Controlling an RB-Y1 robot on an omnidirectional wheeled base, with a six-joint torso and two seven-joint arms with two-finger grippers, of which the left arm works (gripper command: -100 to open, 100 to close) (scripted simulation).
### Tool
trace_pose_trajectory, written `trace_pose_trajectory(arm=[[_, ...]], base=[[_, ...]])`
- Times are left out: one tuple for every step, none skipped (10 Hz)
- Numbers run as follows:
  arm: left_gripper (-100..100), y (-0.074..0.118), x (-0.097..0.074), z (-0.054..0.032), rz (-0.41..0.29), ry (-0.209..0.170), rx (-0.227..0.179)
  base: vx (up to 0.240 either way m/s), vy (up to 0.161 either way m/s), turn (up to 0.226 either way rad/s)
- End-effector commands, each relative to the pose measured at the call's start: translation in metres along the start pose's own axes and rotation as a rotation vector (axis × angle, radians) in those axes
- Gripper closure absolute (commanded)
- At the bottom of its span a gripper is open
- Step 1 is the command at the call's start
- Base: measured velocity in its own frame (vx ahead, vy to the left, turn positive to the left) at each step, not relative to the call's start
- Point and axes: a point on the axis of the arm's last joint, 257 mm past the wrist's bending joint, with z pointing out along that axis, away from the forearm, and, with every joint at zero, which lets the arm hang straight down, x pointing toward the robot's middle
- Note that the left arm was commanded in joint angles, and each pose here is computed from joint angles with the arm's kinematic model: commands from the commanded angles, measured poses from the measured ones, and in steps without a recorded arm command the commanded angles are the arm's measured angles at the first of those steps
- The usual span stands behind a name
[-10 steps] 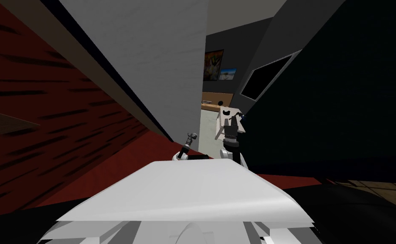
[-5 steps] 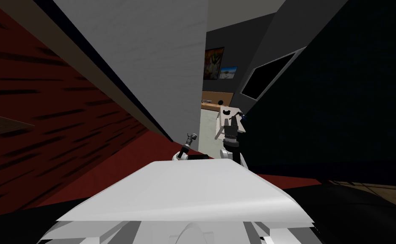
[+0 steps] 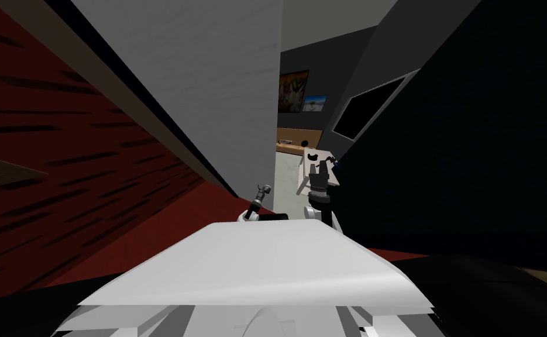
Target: Push the door open
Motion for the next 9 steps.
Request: trace_pose_trajectory(arm=[[100, -0.008, -0.013, 0.0058, 0.008, -0.024, 0.02], [100, -0.008, -0.021, 0.0059, 0.011, -0.04, 0.019], [100, -0.008, -0.025, 0.0059, 0.012, -0.05, 0.019], [100, -0.008, -0.034, 0.0059, 0.015, -0.068, 0.018], [100, -0.008, -0.039, 0.0058, 0.016, -0.078, 0.018], [100, -0.008, -0.048, 0.0056, 0.018, -0.098, 0.017], [100, -0.008, -0.048, 0.0056, 0.018, -0.098, 0.017], [100, -0.008, -0.057, 0.0054, 0.02, -0.12, 0.017], [100, -0.008, -0.062, 0.0051, 0.021, -0.13, 0.016]], base=[[0.146, -0.098, 0.048], [0.168, -0.118, 0.045], [0.176, -0.119, 0.029], [0.167, -0.114, 0.061], [0.147, -0.113, 0.043], [0.144, -0.104, 0.072], [0.111, -0.076, 0.028], [0.101, -0.111, 0.018], [0.112, -0.122, 0.072]])
